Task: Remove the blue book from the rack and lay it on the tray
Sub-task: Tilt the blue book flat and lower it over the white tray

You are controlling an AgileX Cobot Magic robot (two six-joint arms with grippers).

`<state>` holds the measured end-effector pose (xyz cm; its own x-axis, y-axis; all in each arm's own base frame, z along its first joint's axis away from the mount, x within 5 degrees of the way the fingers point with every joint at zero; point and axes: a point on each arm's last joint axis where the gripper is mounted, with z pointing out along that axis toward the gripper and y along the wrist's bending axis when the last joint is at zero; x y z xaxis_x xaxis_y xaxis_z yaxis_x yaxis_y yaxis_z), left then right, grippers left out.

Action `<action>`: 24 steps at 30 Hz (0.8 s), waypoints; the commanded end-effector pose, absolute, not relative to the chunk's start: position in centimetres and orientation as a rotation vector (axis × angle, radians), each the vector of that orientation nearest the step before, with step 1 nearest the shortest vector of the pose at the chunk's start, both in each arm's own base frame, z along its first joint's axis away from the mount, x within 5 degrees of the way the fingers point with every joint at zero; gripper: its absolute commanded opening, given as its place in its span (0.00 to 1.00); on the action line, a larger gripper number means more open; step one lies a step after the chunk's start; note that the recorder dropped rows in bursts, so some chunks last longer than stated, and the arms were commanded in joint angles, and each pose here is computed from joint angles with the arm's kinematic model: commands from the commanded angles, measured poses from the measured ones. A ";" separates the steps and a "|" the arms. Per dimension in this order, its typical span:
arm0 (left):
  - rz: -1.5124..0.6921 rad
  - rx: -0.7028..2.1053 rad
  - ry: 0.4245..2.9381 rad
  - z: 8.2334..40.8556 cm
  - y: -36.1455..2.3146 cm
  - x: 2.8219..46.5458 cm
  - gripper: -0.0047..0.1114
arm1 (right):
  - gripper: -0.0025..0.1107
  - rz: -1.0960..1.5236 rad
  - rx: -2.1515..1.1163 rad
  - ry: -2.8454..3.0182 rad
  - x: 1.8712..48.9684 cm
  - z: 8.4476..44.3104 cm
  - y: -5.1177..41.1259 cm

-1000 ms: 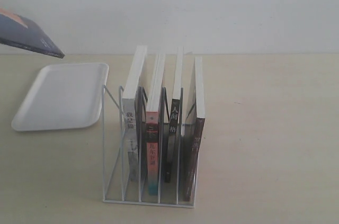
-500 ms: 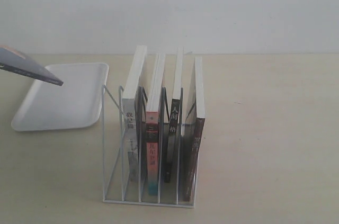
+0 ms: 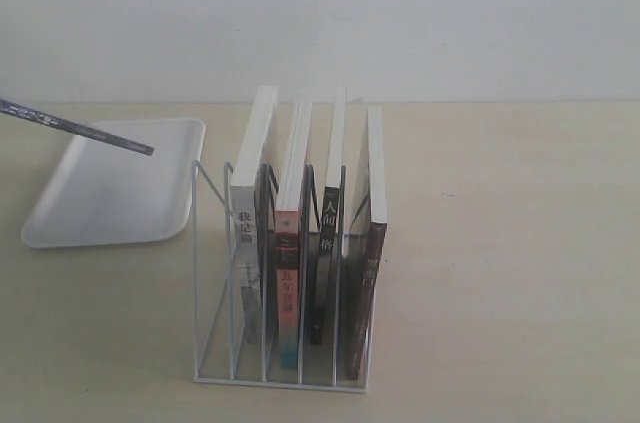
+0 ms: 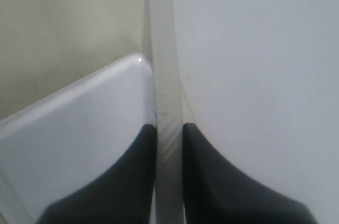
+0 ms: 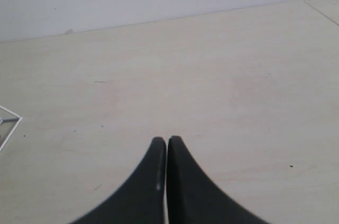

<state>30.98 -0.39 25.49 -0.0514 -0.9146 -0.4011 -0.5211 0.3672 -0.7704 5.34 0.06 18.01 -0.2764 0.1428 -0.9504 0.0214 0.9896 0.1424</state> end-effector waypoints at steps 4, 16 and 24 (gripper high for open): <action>-0.476 -1.311 1.538 26.1 -2.6 31.1 0.08 | 0.02 0.110 0.114 1.840 5.3 18.1 0.0; -0.564 -1.375 1.466 24.4 -5.2 31.8 0.08 | 0.02 0.110 0.114 1.840 5.3 18.1 0.0; -0.525 -1.454 1.445 21.5 -5.2 32.8 0.08 | 0.02 0.110 0.114 1.845 5.3 18.0 0.0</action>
<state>32.50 -5.27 21.02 0.1615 -0.9360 -0.3128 -0.5351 0.1833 -0.8247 5.34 0.06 18.01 -0.2764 0.1428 -0.9504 0.0214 0.9896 0.1424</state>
